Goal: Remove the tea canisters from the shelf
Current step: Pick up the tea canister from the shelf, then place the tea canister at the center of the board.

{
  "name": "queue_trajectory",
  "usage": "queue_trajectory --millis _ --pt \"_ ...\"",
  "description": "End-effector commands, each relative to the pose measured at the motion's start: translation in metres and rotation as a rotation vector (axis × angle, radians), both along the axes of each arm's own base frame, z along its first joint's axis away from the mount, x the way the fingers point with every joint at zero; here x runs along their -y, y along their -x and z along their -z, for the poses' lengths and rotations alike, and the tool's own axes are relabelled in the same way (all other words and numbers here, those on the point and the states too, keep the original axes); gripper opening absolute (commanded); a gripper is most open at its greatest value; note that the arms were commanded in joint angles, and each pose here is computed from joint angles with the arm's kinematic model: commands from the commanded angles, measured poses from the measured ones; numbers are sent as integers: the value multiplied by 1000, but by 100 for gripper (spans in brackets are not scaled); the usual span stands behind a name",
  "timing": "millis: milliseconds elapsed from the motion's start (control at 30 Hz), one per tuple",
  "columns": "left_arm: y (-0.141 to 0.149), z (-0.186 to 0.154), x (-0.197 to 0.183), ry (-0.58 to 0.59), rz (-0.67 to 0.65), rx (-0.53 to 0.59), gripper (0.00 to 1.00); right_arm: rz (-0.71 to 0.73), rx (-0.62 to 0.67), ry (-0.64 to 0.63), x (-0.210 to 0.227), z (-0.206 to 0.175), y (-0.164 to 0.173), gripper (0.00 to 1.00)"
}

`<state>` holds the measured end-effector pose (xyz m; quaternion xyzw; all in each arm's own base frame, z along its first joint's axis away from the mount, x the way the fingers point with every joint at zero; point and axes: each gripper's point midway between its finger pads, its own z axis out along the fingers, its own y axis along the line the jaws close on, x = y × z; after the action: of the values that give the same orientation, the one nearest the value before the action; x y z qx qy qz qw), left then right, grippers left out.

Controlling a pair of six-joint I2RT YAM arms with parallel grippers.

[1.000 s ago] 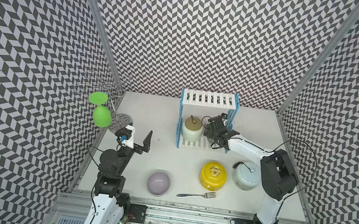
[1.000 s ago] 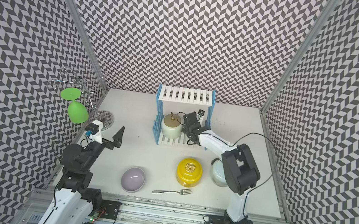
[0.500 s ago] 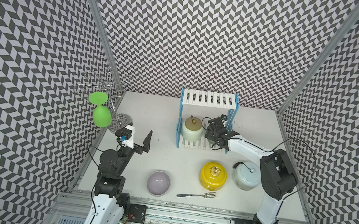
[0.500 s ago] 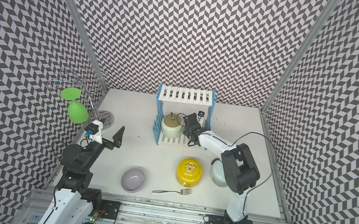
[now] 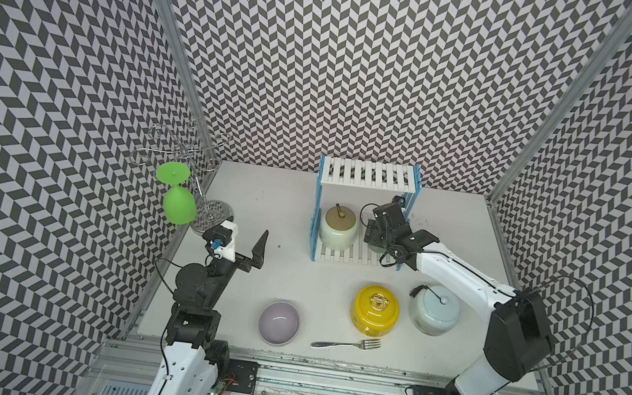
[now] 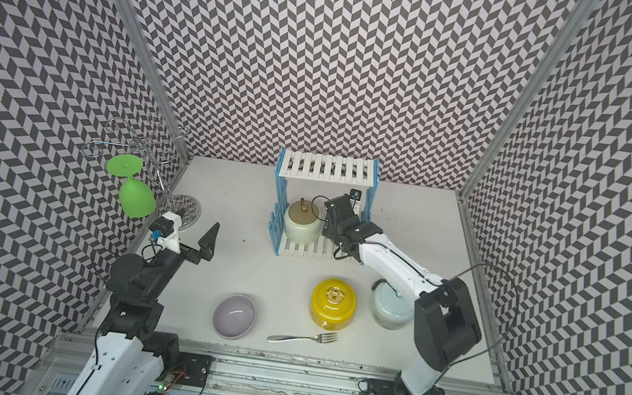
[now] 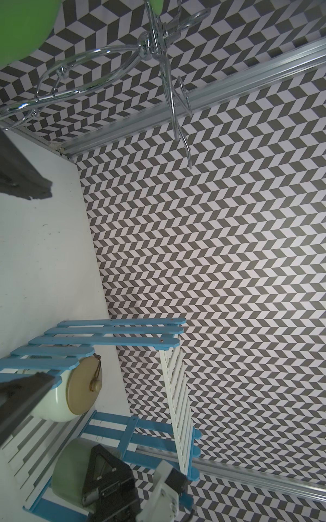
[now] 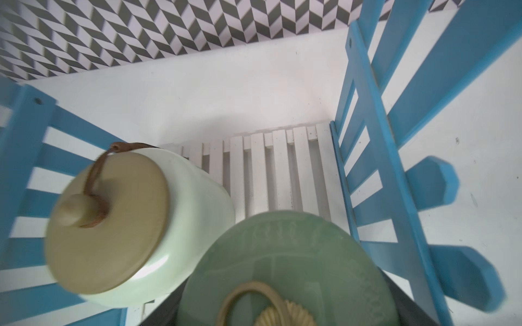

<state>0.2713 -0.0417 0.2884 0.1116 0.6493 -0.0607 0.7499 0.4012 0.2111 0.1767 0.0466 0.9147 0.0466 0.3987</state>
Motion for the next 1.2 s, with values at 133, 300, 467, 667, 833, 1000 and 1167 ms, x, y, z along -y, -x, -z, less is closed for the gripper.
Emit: queue_trajectory --millis 133,300,467,667,833,1000,1167 --pt "3 -12 0 1 4 39 100 -161 186 -78 -27 -79 18 61" --pt "3 -13 0 -2 2 43 100 -326 255 -75 -54 -100 43 58" --pt "3 -12 1 -5 6 36 100 -514 366 -83 -79 -125 71 56" --pt "2 -10 1 -4 7 28 100 -732 511 -94 -103 -138 106 54" --pt "1 -9 2 5 13 25 100 -861 532 -98 -124 -125 133 51" --pt "1 -10 1 2 7 28 100 -908 479 -82 -138 -98 143 51" --pt "1 -8 3 -5 12 23 100 -938 433 -61 -147 -71 144 51"
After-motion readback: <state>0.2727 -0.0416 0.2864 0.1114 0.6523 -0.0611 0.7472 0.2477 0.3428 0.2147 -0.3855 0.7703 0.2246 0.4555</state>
